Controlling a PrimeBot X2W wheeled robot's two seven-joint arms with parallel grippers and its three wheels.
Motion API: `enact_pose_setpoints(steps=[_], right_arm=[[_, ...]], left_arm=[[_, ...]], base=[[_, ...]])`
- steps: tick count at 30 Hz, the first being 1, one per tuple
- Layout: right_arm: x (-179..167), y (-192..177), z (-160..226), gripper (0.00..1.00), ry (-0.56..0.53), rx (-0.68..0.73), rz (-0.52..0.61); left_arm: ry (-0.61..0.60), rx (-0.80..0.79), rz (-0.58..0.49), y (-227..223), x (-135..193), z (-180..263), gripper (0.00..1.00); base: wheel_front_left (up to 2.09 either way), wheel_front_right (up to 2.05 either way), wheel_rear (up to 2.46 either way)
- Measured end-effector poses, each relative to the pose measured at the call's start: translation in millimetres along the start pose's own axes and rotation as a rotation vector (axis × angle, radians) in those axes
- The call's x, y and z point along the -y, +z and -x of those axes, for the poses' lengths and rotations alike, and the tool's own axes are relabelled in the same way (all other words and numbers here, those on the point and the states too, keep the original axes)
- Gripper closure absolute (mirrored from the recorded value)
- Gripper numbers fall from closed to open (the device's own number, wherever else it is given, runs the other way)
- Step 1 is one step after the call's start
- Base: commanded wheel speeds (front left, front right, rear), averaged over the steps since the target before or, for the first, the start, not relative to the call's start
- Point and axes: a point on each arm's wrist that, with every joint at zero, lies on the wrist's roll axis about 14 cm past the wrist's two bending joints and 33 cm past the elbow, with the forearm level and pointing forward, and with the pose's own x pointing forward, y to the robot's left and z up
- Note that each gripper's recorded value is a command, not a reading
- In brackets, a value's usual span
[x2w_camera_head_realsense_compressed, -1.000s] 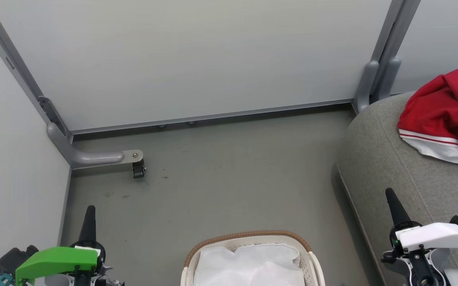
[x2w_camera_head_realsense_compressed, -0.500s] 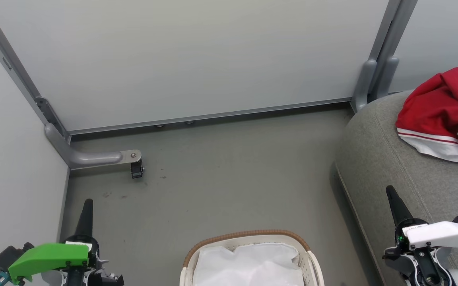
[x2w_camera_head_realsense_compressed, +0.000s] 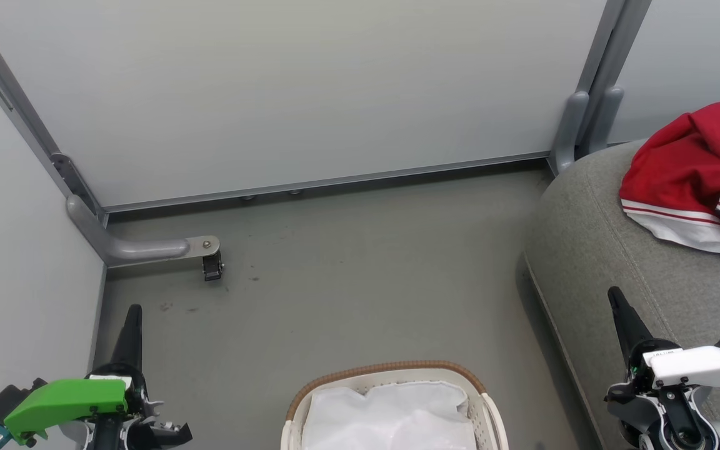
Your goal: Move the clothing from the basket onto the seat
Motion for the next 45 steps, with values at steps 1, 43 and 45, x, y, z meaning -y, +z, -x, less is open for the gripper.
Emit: enact_pose_setpoints(steps=[1, 43, 45], right_arm=[[0, 1, 0, 1.0, 0.001, 0.002, -0.008], [-7, 5, 0, 1.0, 0.029, 0.001, -0.137], [-7, 5, 0, 1.0, 0.029, 0.001, -0.137]], left_arm=[[-0.003, -0.002, 0.007, 0, 1, 0, 1.0], [-0.055, -0.01, 0.12, 1, 15, -7, 1.0], [-0.055, -0.01, 0.12, 1, 15, -7, 1.0]], base=[[0.0, 0.0, 0.0], [0.0, 0.0, 0.0], [0.0, 0.0, 0.0]])
